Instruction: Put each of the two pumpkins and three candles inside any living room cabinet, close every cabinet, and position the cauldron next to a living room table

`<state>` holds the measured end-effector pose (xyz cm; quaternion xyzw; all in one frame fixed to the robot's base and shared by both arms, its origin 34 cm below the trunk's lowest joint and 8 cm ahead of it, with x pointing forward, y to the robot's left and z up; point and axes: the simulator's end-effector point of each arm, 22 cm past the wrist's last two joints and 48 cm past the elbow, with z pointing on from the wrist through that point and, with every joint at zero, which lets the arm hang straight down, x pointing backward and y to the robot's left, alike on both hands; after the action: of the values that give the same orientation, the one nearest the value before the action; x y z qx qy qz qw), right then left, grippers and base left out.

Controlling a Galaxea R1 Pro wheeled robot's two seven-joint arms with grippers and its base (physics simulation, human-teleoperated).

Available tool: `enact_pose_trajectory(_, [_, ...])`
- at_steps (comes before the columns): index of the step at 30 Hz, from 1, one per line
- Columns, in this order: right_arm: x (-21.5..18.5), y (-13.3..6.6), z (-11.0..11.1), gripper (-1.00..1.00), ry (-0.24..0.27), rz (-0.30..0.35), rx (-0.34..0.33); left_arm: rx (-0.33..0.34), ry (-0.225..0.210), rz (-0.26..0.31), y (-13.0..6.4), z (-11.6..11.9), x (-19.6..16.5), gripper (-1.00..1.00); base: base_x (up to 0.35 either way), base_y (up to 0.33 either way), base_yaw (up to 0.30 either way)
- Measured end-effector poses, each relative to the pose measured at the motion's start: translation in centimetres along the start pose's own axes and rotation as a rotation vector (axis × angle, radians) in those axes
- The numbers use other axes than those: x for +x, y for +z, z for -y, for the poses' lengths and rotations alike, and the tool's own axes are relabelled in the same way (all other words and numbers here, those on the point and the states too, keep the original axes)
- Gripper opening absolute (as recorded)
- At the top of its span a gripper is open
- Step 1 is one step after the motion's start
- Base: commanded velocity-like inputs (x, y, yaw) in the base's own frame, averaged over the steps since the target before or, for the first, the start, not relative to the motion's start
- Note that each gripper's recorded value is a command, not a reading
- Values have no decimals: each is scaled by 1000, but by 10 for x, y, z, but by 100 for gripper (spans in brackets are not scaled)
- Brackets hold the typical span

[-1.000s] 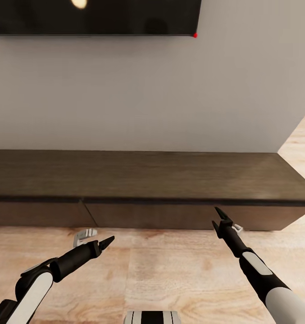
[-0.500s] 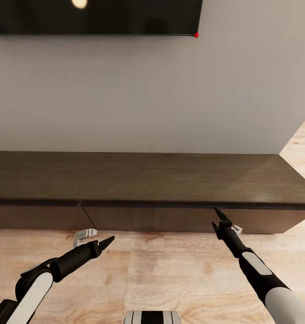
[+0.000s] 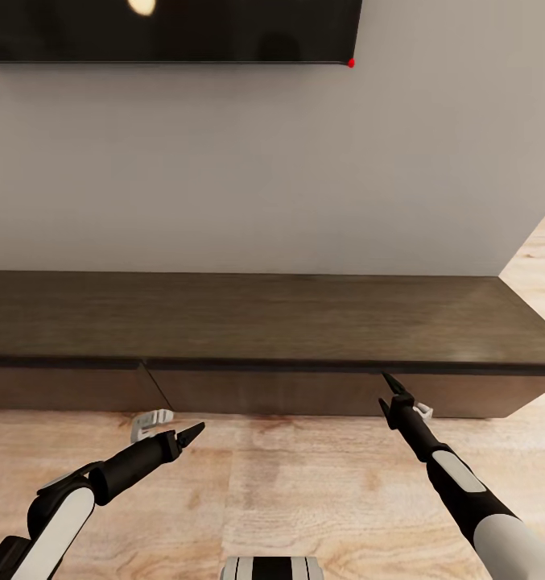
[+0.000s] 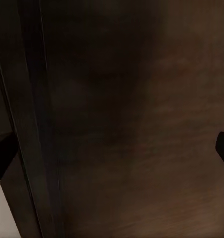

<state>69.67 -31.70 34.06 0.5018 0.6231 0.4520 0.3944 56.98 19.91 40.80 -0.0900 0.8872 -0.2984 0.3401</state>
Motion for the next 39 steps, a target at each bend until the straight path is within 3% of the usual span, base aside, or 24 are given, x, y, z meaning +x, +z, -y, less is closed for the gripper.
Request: enact_pose_trajectory(39, [0, 0, 0, 100, -1, 1, 2, -1, 0, 1, 0, -1, -1, 100, 0, 2, 0])
